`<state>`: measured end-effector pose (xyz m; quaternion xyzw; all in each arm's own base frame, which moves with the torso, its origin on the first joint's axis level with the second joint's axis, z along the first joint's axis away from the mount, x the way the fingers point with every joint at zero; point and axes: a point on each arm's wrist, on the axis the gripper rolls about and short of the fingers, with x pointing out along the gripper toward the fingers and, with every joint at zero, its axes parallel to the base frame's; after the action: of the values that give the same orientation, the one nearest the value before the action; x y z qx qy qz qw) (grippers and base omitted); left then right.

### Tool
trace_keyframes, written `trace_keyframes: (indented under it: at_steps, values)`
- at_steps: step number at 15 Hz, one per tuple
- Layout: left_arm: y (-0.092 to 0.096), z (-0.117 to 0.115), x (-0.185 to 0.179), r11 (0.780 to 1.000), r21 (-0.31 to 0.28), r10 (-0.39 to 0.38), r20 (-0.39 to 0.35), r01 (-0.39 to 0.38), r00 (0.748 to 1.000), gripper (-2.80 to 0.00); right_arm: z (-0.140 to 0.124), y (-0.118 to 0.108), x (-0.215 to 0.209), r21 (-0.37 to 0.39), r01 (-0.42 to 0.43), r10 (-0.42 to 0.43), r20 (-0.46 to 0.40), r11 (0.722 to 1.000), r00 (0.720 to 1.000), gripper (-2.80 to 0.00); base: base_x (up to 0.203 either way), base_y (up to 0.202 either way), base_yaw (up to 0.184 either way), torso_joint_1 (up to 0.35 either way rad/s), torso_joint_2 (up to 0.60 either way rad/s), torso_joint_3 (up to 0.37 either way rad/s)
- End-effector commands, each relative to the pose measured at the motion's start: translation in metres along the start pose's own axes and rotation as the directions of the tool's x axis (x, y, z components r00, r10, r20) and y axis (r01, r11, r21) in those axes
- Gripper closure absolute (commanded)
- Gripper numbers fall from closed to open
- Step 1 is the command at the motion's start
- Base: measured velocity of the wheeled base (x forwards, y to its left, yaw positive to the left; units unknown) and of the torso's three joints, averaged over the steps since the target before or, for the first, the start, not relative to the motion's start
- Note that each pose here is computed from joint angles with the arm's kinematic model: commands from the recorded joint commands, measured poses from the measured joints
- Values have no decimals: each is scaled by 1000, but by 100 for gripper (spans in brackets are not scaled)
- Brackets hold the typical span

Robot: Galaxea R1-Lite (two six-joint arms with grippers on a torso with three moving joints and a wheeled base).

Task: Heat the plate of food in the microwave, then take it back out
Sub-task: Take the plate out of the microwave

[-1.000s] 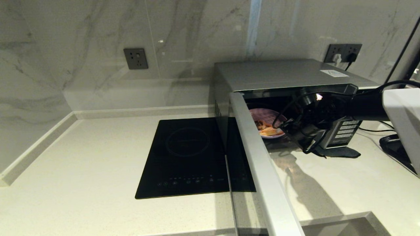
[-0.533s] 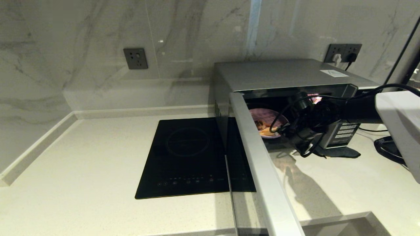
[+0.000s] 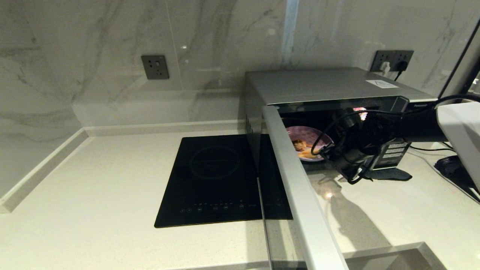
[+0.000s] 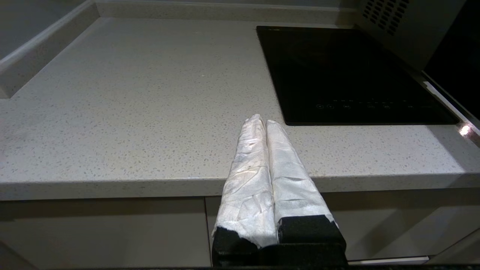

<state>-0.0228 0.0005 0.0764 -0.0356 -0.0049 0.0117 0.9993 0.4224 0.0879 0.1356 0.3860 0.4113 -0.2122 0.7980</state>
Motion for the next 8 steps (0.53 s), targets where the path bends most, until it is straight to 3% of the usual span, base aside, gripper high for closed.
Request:
trace_keyframes:
  at_steps: [1,8]
  values:
    - [0,0,0,1000,-1,1,-1,-1,1000,0,1,0,-8,7,-7,7,4,1000,1000,-280,0,0,0,0,0,0]
    - [0,0,0,1000,-1,1,-1,-1,1000,0,1,4,4,0,-6,6,6,1000,1000,-280,0,0,0,0,0,0]
